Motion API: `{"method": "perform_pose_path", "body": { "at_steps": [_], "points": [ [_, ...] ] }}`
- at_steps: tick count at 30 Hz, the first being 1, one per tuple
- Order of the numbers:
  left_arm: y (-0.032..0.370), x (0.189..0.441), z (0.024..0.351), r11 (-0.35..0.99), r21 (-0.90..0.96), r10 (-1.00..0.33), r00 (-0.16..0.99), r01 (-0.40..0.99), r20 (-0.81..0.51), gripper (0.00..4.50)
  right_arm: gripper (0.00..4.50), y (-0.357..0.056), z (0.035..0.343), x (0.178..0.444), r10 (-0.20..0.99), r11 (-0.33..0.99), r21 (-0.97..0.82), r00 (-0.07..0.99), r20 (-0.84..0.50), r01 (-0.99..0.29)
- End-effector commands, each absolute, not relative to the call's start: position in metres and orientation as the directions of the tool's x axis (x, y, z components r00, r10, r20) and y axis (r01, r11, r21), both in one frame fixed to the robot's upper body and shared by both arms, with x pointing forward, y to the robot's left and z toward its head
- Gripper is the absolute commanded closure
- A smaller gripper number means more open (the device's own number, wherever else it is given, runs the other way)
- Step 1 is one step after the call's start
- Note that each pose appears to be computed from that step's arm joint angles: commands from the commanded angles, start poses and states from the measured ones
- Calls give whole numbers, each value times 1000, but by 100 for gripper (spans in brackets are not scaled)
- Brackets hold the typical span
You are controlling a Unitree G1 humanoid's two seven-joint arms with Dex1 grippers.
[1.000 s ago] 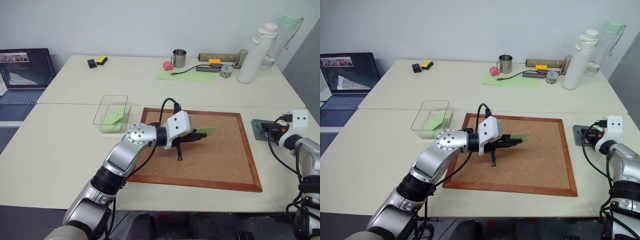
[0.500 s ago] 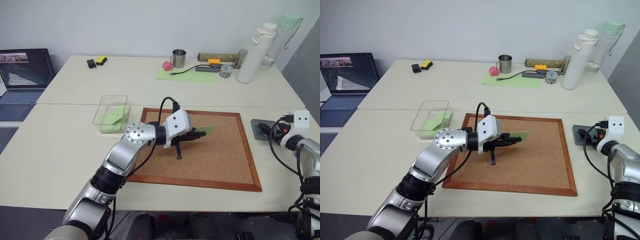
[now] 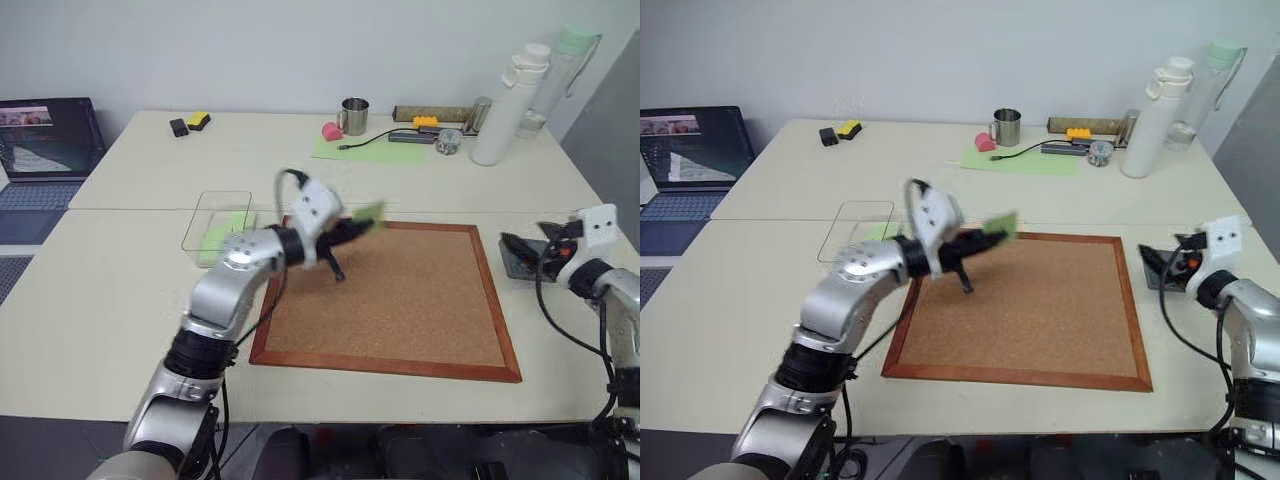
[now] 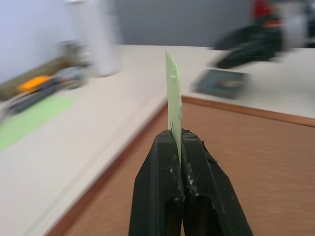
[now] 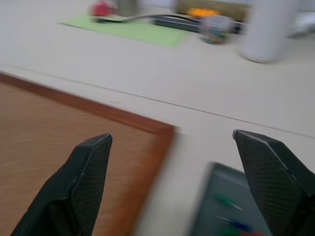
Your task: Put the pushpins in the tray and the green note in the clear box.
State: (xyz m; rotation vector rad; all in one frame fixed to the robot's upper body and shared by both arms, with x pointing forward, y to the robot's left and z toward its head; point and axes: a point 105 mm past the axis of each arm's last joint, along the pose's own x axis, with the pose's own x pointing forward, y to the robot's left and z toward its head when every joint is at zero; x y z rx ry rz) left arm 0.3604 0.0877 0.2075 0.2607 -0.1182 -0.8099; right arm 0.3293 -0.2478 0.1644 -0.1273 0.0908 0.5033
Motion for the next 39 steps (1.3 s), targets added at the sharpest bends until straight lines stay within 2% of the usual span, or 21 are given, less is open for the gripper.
{"method": "perform_pose_path", "body": {
  "at_steps": [1,5,8,15,18,19,30,36,39],
  "points": [
    [135,370,225,828,249,-534,841,502,79,450,38,-204,201,308,640,748,-171,766,-70,-641],
    [199,382,223,922,313,-260,963,227,69,450,38,-154,233,284,797,598,-137,604,-10,-790],
    [224,386,217,922,369,-142,989,115,48,450,38,-133,243,271,857,511,-112,515,-7,-852],
    [234,383,184,881,462,-97,995,101,-32,450,38,-127,234,266,868,486,-93,492,-69,-869],
    [239,383,178,875,477,-75,996,85,-39,450,38,-132,228,268,851,506,-113,516,-96,-855],
    [239,383,176,879,469,-72,997,83,-42,430,35,-134,227,269,846,513,-118,524,-102,-850],
    [218,385,179,867,468,-174,984,170,-35,244,35,-142,227,279,806,575,-126,586,-80,-808],
    [178,378,195,840,405,-385,923,360,-21,145,35,-154,226,283,774,611,-147,626,-95,-778],
    [148,366,198,762,369,-552,832,532,-60,145,35,-161,224,285,750,630,-178,651,-116,-756]
  ]
}}
